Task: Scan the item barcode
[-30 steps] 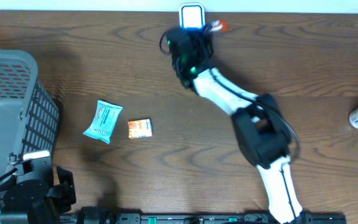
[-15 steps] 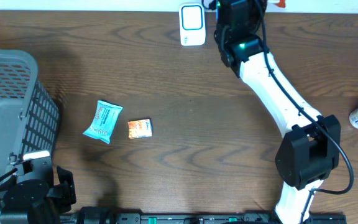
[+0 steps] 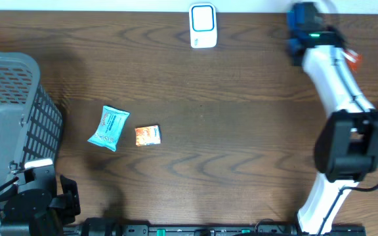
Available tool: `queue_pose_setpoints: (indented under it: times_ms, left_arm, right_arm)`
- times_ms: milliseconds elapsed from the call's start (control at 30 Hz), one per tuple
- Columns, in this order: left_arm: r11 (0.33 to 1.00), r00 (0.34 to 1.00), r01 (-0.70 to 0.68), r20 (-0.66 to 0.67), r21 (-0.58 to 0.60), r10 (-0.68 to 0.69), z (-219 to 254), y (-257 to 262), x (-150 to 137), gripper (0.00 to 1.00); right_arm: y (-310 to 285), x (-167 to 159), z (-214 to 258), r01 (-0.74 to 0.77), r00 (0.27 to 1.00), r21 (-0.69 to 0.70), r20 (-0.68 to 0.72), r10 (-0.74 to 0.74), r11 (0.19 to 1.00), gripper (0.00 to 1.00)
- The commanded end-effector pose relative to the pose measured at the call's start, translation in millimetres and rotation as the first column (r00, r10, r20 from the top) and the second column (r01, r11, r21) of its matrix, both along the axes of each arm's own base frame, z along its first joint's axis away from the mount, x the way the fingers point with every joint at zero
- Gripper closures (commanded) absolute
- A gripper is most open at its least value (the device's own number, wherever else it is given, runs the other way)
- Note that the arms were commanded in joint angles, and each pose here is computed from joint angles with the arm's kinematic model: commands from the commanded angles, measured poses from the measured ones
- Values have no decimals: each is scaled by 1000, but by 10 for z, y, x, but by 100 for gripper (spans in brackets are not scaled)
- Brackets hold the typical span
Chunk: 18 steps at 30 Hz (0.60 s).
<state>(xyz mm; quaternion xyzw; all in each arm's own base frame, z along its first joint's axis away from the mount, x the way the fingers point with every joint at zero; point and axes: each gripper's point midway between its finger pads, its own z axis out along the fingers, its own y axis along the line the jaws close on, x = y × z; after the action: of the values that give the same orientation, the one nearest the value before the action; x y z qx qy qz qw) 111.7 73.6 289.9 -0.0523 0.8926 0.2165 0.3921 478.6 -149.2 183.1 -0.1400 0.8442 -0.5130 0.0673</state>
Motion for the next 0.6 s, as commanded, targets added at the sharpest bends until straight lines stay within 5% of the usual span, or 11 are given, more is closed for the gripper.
queue_pose_setpoints:
  times_ms: [0,200,500,533,567]
  left_arm:
    - [1000,1000,-4,4,19,4,30,25,-19,17]
    - [1000,1000,-5,4,19,5,30,26,-19,17]
    - [1000,1000,-4,4,19,4,30,25,-19,17]
    - [1000,1000,-4,4,19,4,30,25,-19,17]
    - [1000,1000,-4,4,19,4,30,25,-19,17]
  right_arm:
    - [-508,-216,-168,216,930,268,238,-282,939,99]
    - [-1526,-680,-455,391,816,418,255,-519,820,97]
    - [-2480,-1570,-655,613,450,550,346,-823,567,92]
    - [-2457,-1569,-764,570,449,631,297,-843,526,76]
    - [-2407,-1533,-811,537,456,677,269,-848,503,43]
